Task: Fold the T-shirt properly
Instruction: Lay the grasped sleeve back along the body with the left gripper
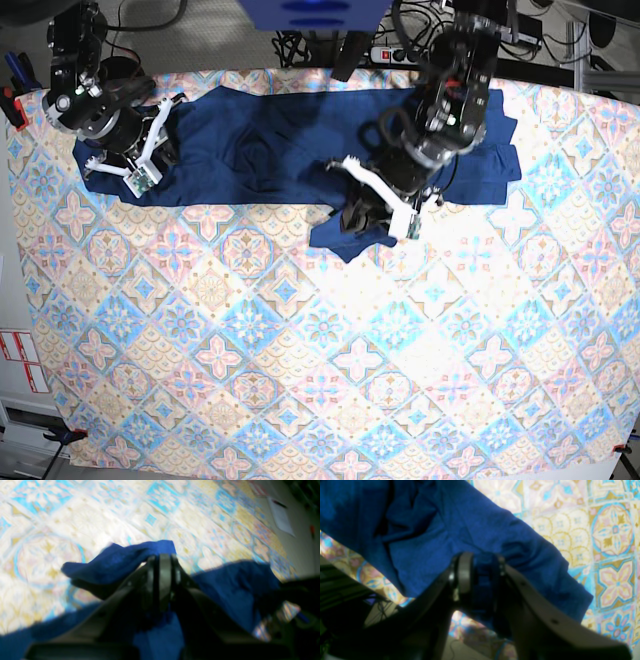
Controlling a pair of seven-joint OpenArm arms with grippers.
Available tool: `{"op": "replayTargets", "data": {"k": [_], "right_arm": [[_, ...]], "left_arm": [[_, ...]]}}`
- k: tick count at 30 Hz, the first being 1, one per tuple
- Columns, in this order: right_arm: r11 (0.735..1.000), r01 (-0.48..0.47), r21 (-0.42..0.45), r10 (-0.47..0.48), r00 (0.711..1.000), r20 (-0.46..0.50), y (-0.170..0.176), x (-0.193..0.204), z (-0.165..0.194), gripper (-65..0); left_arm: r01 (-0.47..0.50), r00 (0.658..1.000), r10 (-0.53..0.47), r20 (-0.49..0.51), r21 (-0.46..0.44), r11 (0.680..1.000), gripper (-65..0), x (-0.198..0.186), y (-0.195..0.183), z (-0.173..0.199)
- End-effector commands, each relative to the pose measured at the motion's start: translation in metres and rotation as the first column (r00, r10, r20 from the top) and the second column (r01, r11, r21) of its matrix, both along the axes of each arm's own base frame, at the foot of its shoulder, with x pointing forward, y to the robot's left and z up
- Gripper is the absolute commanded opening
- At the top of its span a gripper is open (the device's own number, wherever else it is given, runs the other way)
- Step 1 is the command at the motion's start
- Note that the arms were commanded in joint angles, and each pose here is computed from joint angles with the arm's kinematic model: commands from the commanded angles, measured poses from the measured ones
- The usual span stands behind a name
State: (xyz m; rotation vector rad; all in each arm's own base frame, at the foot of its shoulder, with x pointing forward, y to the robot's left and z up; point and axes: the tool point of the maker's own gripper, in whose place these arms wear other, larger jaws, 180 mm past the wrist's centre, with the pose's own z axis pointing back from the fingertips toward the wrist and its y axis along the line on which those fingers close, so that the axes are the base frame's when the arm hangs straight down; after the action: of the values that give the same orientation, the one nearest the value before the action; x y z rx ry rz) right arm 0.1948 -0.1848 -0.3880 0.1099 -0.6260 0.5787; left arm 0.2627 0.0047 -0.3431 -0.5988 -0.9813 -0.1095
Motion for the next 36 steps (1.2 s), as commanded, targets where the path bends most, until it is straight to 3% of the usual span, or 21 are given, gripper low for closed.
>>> {"op": "replayTargets", "data": {"k": [1,4,20,28,32,36], "right_arm": [[1.000,-0.012,0.003,0.012,0.999,0.035,0.000,0.006,0.009,-52.4],[1.000,-0.012,0.003,0.012,0.999,0.034,0.000,0.006,0.009,-52.4],[1.000,-0.013,0.001,0.013,0.999,0.029,0.000,0.005,0.008,-52.4],[1.000,-0.013,0.001,0.013,0.999,0.029,0.000,0.006,0.008,-52.4],[1.000,-0.014,0.002,0.014,0.999,0.028,0.000,0.006,0.008,-52.3],[1.000,-0.014,0.001,0.014,1.000,0.027,0.000,0.005,0.008,-52.3]], "left_arm": [[-0.002,0.999,0.003,0.053,-0.018,1.000,-65.0,0.001,0.001,0.017],[0.000,0.999,0.000,0.050,0.001,1.000,-65.0,-0.014,0.008,0.019],[-0.239,0.970,0.244,-0.021,0.133,0.962,-65.0,-0.061,0.108,0.009],[-0.299,0.953,0.303,-0.011,0.145,0.943,-65.0,-0.082,0.125,0.005],[-0.387,0.918,0.396,-0.031,0.154,0.909,-65.0,-0.092,0.142,0.001],[-0.494,0.862,0.506,-0.034,0.171,0.852,-65.0,-0.101,0.168,0.000]]}}
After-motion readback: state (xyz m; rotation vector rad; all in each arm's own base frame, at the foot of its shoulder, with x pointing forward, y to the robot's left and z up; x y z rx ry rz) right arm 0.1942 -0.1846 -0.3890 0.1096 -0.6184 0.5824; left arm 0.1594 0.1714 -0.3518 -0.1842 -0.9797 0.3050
